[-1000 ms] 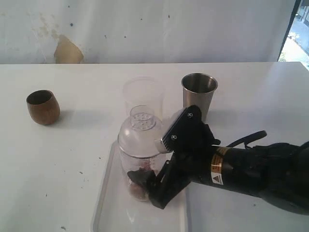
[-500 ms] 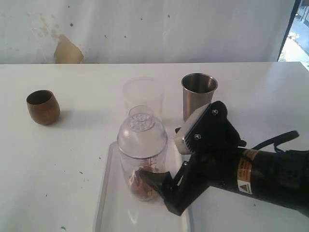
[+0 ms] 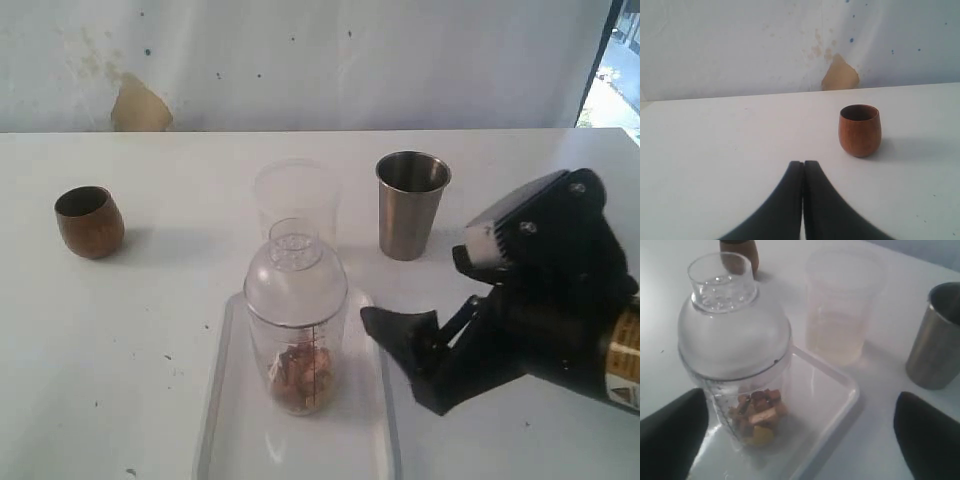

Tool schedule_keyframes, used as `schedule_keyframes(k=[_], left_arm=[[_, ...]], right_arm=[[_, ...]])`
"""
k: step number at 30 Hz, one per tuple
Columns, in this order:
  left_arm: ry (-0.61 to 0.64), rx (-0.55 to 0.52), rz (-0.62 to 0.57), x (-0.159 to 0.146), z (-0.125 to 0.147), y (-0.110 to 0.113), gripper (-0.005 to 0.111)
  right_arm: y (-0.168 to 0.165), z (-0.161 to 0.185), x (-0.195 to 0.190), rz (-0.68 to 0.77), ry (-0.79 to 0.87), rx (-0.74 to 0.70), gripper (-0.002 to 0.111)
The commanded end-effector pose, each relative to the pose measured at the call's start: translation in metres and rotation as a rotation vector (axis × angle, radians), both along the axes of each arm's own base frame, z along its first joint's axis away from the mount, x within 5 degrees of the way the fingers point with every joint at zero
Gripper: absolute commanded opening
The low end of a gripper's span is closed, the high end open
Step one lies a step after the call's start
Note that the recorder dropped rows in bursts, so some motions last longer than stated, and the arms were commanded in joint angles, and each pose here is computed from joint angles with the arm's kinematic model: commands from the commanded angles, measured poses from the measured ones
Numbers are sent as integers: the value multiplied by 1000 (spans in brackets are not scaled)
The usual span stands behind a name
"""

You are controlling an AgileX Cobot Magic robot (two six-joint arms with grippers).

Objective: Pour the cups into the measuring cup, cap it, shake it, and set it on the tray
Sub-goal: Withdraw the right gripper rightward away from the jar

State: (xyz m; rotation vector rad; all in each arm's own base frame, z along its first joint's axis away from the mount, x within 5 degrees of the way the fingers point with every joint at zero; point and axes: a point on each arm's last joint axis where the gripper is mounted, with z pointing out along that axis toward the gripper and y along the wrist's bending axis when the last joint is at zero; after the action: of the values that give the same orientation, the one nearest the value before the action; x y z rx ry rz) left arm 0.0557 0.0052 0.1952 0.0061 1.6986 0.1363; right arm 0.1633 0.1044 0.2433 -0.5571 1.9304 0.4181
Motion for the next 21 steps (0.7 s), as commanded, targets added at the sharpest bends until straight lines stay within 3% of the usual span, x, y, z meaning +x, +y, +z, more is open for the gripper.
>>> schedule_keyframes(k=[1,5,6,21], left_arm=[[-11,-7,-2,0,0,0,1],[-11,-7,-2,0,0,0,1],[-11,-7,-2,0,0,0,1],[-11,-7,-2,0,0,0,1]], right_arm=[[-15,16,-15,-59,-45,21,60],[-29,33,-31,-103,-103,71,4],[-32,38,-36,-111,-121,93,1],[-57,69,-76,-119,-332,226,1]])
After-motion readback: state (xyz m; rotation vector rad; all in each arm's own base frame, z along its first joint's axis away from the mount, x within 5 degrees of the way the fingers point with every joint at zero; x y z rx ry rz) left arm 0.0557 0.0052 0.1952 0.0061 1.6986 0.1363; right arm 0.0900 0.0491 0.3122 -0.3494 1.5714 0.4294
